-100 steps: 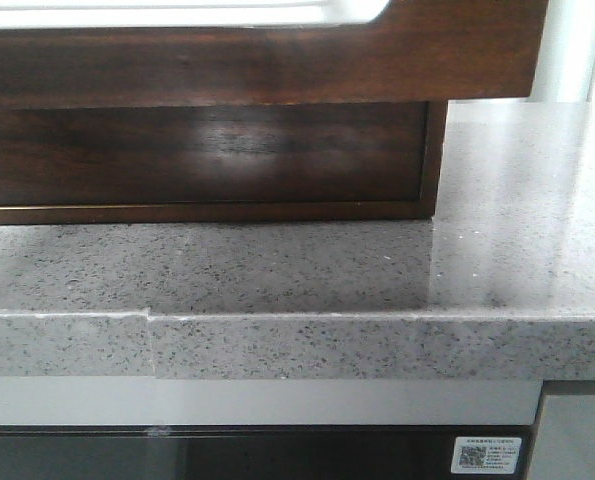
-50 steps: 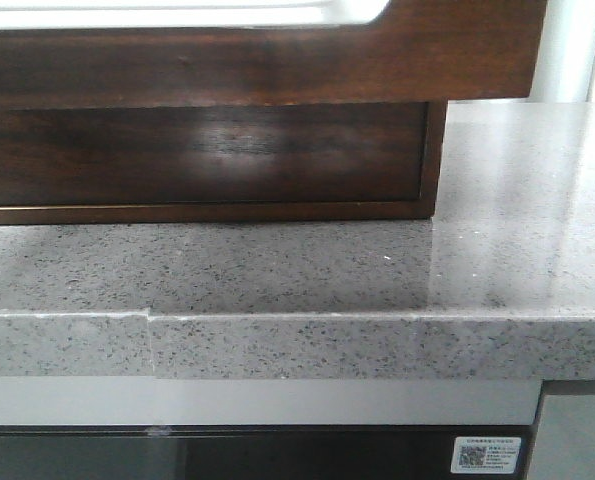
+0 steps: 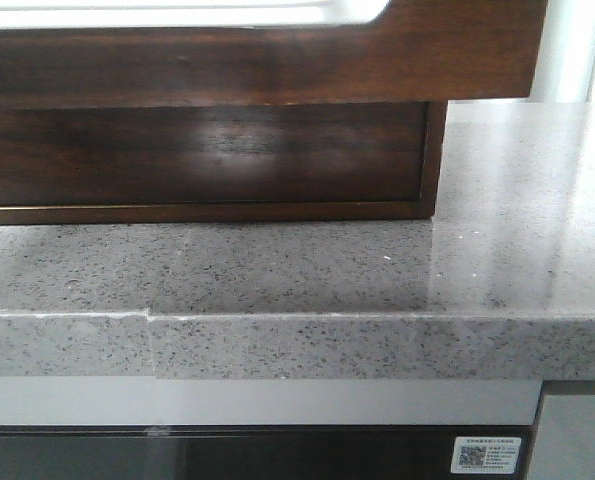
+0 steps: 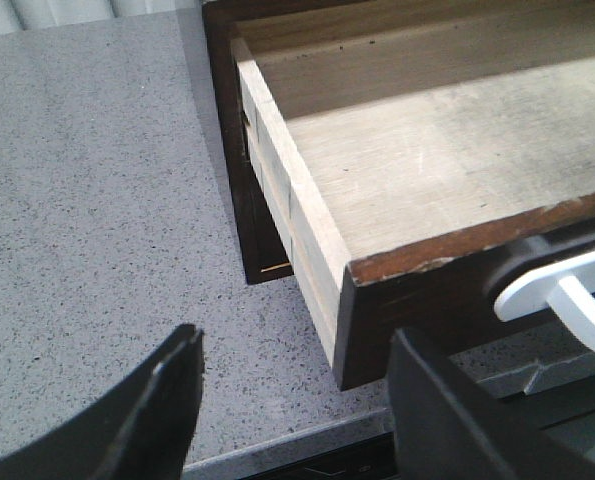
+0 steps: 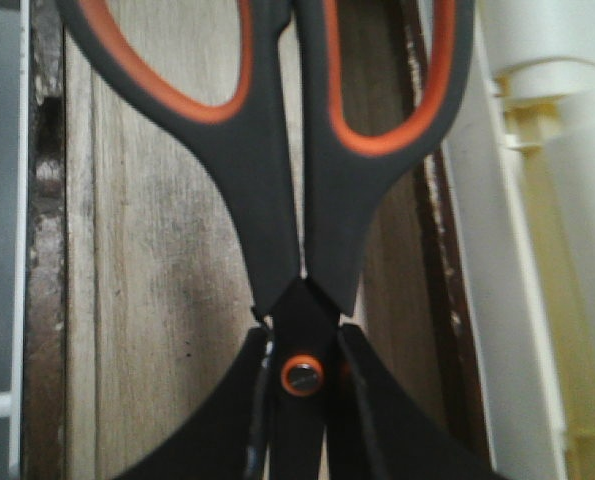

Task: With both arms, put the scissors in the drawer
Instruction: 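Carry the scissors with the right gripper into the open drawer, then open the right gripper to release the scissors in the drawer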

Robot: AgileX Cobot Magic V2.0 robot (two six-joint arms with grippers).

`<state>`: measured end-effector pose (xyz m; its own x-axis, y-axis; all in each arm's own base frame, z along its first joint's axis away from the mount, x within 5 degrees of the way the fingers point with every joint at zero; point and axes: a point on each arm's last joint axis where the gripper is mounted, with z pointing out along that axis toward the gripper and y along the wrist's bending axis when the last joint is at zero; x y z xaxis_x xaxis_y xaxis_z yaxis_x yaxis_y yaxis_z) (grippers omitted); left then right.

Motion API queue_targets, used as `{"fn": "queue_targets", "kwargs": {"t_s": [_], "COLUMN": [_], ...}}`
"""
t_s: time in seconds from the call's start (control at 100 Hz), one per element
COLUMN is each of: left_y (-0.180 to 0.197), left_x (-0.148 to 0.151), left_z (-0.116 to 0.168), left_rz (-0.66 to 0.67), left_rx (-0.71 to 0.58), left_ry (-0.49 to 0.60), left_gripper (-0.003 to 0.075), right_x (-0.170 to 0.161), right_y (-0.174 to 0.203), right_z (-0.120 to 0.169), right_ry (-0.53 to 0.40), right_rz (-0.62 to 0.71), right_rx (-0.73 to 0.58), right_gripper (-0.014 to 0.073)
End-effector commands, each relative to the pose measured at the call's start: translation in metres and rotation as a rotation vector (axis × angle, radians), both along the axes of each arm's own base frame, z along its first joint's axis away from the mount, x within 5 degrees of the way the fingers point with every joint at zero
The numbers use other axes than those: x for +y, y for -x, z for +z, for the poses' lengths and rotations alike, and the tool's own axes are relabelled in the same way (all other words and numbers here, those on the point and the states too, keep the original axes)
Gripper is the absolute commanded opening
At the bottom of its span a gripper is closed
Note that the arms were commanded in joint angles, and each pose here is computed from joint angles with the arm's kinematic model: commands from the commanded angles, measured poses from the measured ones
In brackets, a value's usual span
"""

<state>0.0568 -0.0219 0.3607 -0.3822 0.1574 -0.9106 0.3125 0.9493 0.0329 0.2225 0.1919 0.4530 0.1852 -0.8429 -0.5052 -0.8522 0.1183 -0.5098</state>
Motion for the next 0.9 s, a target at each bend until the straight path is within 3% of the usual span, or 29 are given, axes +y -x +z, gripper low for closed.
{"fn": "queue_targets", "kwargs": {"t_s": [0.0, 0.18, 0.34, 0.49, 0.73, 0.89], "left_y": [-0.004, -0.004, -0.004, -0.004, -0.004, -0.004], "left_x": [-0.001, -0.001, -0.001, -0.001, -0.001, -0.001], "left_z": [0.013, 0.013, 0.013, 0.013, 0.013, 0.013], "left_rz": [0.006, 0.006, 0.006, 0.006, 0.006, 0.006], "left_rx": [-0.079, -0.079, -0.079, -0.079, -0.079, -0.079], "left_ry": [0.042, 0.042, 0.042, 0.042, 0.042, 0.042], "left_gripper": [0.0388, 0.0388, 0.0388, 0.0388, 0.0388, 0.0388], "right_x": [0.01, 0.032, 0.036, 0.038, 0.037, 0.029], "right_y": [-0.003, -0.025, -0.036, -0.038, -0.037, -0.029], "right_z": [0.007, -0.022, -0.036, -0.039, -0.036, -0.014], "right_ry": [0.001, 0.134, 0.193, 0.197, 0.188, 0.136], "right_rz": [0.016, -0.007, -0.022, -0.023, -0.028, -0.074], "right_rx": [-0.105, -0.098, -0.09, -0.084, -0.09, -0.089], "right_gripper": [-0.0011, -0.0011, -0.0008, 0.0008, 0.0228, 0.0231]}}
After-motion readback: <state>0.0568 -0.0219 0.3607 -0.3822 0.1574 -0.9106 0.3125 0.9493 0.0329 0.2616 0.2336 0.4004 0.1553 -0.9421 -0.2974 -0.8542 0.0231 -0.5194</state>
